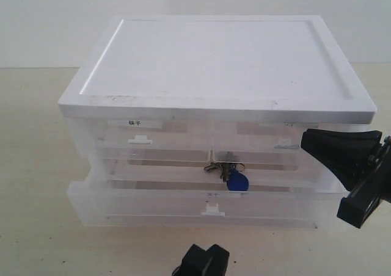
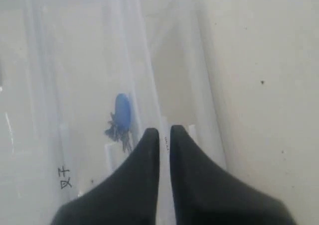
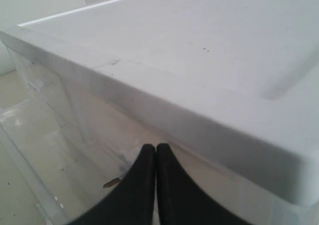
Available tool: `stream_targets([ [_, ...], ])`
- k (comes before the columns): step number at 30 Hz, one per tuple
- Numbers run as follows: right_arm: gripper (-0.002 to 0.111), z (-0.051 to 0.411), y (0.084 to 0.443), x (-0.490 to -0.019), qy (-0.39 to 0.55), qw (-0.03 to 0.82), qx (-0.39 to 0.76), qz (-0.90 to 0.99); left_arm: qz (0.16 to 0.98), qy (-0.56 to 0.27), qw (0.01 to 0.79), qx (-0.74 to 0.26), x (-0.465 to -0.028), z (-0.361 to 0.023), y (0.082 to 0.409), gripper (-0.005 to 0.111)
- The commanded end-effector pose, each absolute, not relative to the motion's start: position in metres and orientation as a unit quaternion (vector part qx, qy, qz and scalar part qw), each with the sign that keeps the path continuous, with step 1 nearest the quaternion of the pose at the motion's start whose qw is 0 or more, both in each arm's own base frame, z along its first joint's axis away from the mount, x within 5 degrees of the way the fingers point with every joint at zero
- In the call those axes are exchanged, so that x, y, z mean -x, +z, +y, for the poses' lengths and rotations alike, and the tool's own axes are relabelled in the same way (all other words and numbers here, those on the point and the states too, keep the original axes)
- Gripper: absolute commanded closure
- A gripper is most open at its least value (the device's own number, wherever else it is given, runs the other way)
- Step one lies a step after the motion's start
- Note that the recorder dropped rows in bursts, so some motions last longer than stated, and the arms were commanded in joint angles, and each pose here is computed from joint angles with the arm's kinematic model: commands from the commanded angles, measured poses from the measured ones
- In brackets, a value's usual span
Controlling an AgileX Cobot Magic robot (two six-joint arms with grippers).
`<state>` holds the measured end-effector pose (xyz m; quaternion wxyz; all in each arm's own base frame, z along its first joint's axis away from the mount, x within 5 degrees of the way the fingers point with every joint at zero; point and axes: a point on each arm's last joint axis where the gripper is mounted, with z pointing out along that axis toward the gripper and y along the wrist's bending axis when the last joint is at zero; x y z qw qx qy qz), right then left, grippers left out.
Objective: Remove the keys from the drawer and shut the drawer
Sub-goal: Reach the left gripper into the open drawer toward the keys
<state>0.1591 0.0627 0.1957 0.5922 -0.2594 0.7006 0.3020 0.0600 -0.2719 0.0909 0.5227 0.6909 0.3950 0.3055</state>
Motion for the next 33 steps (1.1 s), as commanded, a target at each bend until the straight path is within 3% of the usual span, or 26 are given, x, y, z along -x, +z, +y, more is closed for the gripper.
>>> stream_targets([
  [1,0.108,0.062,0.197,-0.161,0.300,0.594,0.255,0.702,0.401,0.306,0.515,-0.693,-0.048,-0.268,0.089,0.102],
  [6,0.108,0.062,0.197,-0.161,0.301,0.595,0.255,0.700,0.398,0.294,0.524,-0.694,-0.038,-0.270,0.094,0.102],
  [9,0.108,0.062,0.197,-0.161,0.301,0.595,0.255,0.700,0.445,0.261,0.549,-0.658,-0.038,-0.270,0.110,0.099],
  [17,0.108,0.062,0.197,-0.160,0.302,0.594,0.256,0.700,0.546,0.158,0.627,-0.533,-0.048,-0.261,0.188,0.058],
  [24,0.108,0.063,0.196,-0.160,0.303,0.592,0.258,0.701,0.648,-0.002,0.491,-0.583,-0.085,-0.254,0.224,0.072],
  [30,0.108,0.063,0.196,-0.160,0.303,0.591,0.260,0.700,0.669,-0.008,0.469,-0.576,-0.119,-0.248,0.237,0.052],
  [33,0.108,0.063,0.196,-0.160,0.304,0.591,0.259,0.701,0.680,-0.001,0.454,-0.576,-0.127,-0.249,0.227,0.051],
])
